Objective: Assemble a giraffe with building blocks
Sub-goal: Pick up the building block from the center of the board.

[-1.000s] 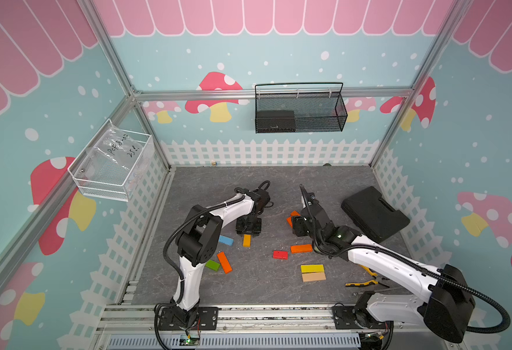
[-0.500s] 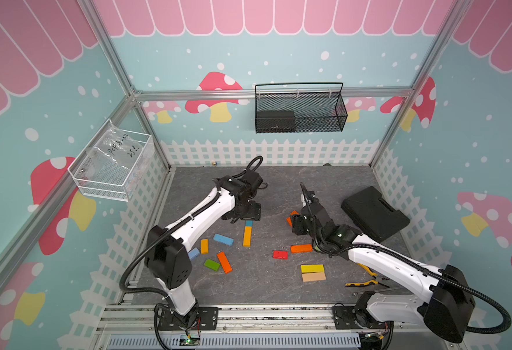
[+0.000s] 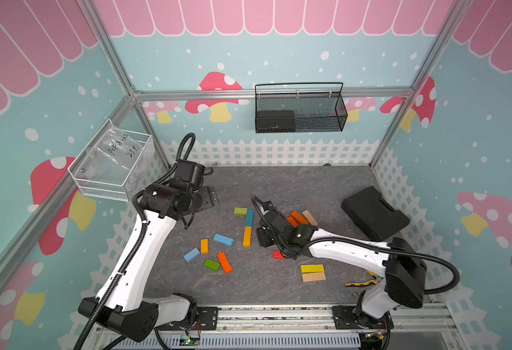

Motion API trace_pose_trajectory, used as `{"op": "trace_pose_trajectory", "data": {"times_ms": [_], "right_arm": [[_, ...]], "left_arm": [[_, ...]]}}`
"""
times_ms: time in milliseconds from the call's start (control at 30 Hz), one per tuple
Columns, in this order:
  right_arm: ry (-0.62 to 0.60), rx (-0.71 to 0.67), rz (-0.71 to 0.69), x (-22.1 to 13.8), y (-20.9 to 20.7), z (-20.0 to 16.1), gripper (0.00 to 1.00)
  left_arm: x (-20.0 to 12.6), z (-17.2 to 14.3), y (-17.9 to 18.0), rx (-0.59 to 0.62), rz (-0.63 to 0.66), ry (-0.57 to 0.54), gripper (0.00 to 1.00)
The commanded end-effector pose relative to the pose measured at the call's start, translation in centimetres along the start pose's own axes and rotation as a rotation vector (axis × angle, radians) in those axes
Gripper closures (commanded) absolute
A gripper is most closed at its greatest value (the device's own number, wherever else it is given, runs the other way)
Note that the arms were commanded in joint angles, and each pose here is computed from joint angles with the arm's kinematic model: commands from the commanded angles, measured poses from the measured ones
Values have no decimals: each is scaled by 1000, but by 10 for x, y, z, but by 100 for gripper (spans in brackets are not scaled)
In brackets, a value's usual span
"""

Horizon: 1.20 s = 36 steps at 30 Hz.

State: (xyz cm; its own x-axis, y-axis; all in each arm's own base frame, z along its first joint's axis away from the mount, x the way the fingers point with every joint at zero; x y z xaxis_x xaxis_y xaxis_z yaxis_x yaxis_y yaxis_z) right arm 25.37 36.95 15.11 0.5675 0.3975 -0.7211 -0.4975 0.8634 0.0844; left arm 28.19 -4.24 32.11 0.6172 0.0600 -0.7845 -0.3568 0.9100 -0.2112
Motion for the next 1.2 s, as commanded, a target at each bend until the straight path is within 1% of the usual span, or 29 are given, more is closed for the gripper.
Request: {"op": "trace_pose_trajectory", "data": {"times_ms": [0, 167, 300, 467, 600, 733, 1033, 1167], "right_arm": [[100, -45, 4, 16, 44, -21, 30], [207, -130, 37, 48, 108, -47, 30], [261, -148, 47, 68, 131, -57, 29], [315, -158, 21, 90, 139, -68, 28], [341, -154, -5, 98, 135, -75, 28], [344, -150, -15, 97, 133, -76, 29], [290, -123, 3, 79, 133, -50, 29], [301, -92, -3, 81, 124, -45, 30]], "left_arm": [[-12, 2, 12, -52, 3, -39, 6], [-25, 0, 18, -86, -34, -66, 6], [-29, -1, 20, -97, -55, -71, 6], [-32, -2, 22, -101, -76, -71, 6], [-32, -4, 24, -105, -87, -65, 6], [-31, -5, 25, -107, -93, -61, 6], [-31, -4, 25, -117, -104, -63, 6], [-30, -3, 26, -120, -101, -65, 6]]}}
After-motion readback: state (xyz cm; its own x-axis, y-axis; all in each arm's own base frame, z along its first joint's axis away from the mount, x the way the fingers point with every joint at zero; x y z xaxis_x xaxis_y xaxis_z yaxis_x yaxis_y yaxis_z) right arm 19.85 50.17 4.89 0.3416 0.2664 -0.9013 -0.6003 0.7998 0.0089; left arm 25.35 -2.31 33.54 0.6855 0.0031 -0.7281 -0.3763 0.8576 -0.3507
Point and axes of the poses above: each gripper's point midway between its finger pads, its own x axis out along the fingers, its own y axis along the line the jaws close on, z = x × y, the point moved 1 cm from there along -x, back along the fingers, and after that the axes turned 4 degrees about -x, right-handed, at the moved point
